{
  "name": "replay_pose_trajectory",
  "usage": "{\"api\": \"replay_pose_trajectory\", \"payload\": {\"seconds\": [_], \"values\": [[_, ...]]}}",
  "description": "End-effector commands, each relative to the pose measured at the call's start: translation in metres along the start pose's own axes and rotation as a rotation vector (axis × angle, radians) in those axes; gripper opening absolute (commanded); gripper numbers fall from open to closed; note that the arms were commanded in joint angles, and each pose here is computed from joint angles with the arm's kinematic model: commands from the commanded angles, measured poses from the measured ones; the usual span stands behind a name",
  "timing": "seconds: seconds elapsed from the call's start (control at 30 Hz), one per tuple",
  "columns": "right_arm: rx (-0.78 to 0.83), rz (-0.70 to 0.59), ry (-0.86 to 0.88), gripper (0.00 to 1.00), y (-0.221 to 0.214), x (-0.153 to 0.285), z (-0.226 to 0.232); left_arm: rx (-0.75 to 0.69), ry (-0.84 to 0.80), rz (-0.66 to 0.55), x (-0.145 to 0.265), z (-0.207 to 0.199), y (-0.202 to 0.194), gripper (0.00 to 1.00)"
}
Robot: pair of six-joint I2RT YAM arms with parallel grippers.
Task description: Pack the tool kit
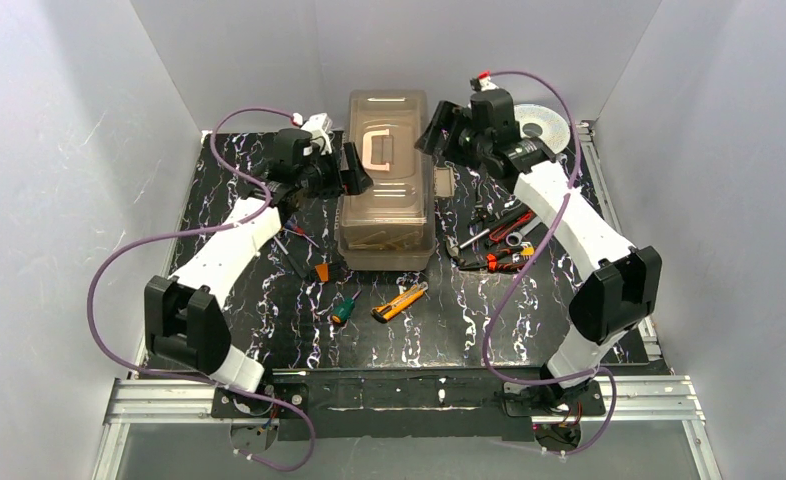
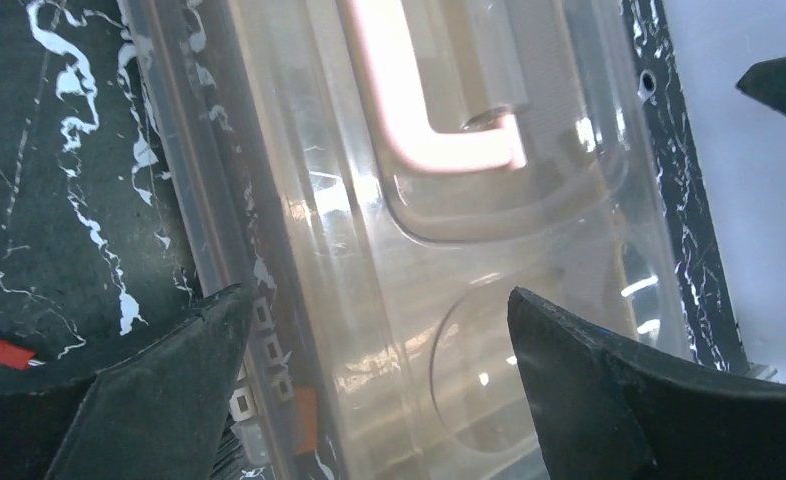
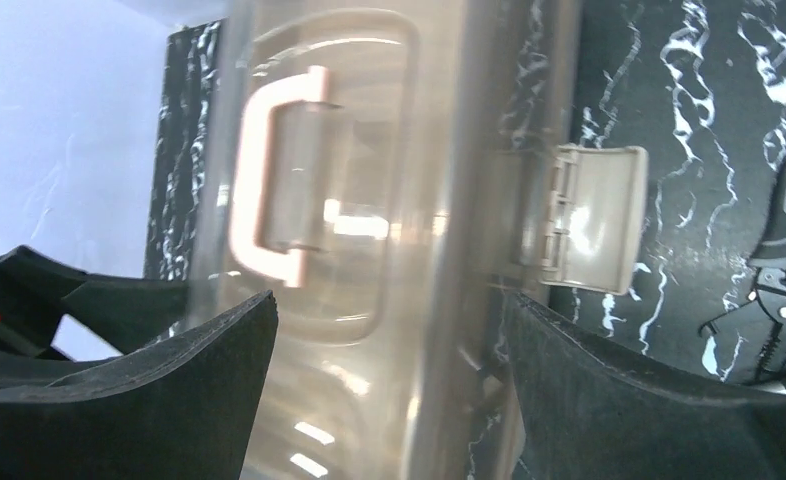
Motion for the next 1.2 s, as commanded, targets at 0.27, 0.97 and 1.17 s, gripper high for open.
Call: {"api": "replay_pose_trajectory", "payload": {"seconds": [0.27, 0.97, 1.17], "values": [[0.075, -0.019, 0.027, 0.80, 0.030, -0.016, 0.080, 0.251, 0.032, -0.297, 0.067, -0.003, 0.067, 1.00], [0.057, 0.015, 0.012, 0.77, -0.004, -0.095, 0.111, 0.333, 0.019, -0.349, 0.090, 0.008, 0.086, 1.00], [0.058, 0.043, -0.009, 0.77, -0.023, -0.104, 0.116, 0.331, 0.026, -0.362, 0.093, 0.011, 0.085, 1.00]]}}
Point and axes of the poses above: each gripper's point midway between its finger pads, its own x axis back along the fingers, its own z axis along the line the jaws close on, y = z × x, the point moved 6 cm from there along x, back along the fingers, and after that the axes turned 8 degrees about x, right-handed, at the moved point
